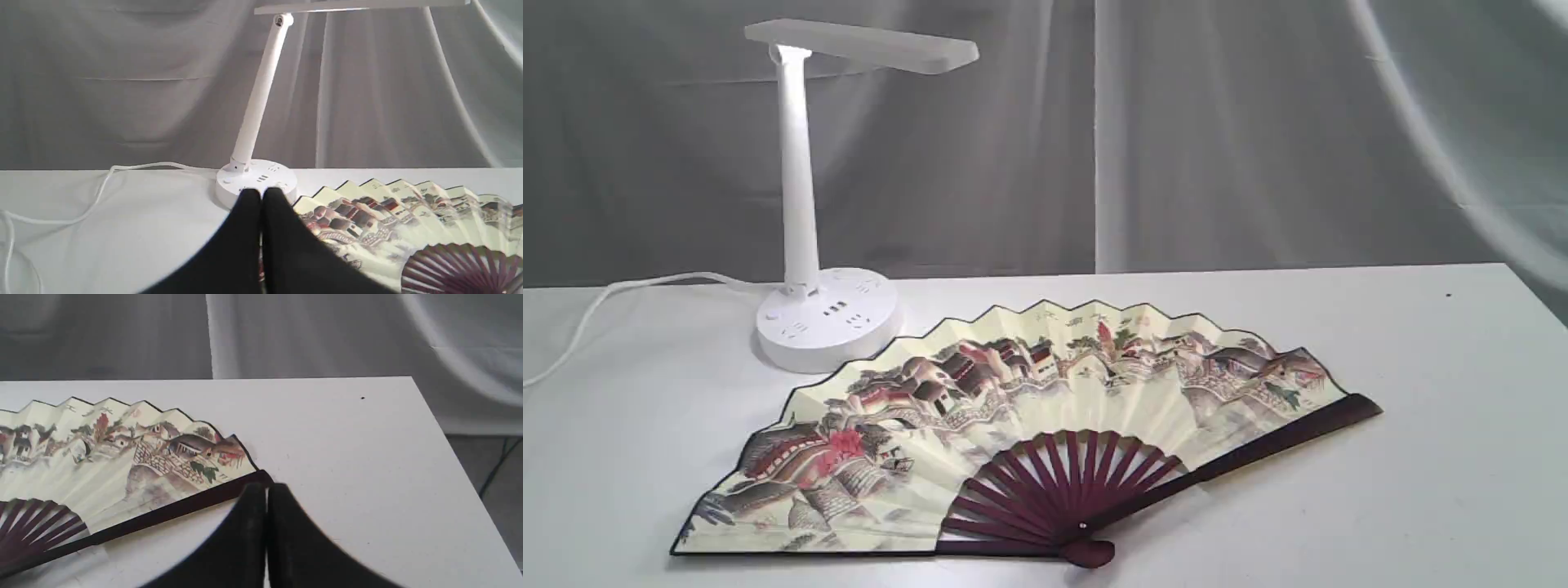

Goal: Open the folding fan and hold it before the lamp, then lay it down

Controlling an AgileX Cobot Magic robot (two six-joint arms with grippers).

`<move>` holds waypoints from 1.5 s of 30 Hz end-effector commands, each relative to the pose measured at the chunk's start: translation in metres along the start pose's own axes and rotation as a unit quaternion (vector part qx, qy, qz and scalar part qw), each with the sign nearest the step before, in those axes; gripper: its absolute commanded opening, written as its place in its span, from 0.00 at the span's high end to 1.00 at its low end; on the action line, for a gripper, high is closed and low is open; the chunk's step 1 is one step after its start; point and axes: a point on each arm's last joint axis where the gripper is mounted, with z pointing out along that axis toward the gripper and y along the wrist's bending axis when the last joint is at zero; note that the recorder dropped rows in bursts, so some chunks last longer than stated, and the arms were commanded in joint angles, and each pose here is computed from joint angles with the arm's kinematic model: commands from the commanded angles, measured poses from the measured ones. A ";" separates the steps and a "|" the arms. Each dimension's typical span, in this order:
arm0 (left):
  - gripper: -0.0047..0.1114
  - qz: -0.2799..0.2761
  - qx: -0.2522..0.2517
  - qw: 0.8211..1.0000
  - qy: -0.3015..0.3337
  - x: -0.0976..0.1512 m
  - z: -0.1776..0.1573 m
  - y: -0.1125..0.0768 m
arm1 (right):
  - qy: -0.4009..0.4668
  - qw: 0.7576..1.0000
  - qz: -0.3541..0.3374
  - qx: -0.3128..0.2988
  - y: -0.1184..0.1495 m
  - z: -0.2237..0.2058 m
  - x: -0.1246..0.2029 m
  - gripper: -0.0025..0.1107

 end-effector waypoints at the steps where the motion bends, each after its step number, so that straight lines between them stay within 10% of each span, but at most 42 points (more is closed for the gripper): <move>1: 0.96 0.015 0.006 1.000 0.004 0.020 0.007 -0.001 | -0.040 0.999 0.000 0.002 0.000 -0.016 0.002 0.98; 15: 0.96 -0.009 -0.035 0.999 0.028 0.050 0.014 0.007 | -0.026 0.998 0.064 0.002 -0.001 -0.041 0.084 0.98; 45: 0.96 0.032 -0.042 0.998 0.022 0.050 0.015 0.009 | -0.199 0.976 -0.085 0.030 -0.003 -0.064 0.061 0.98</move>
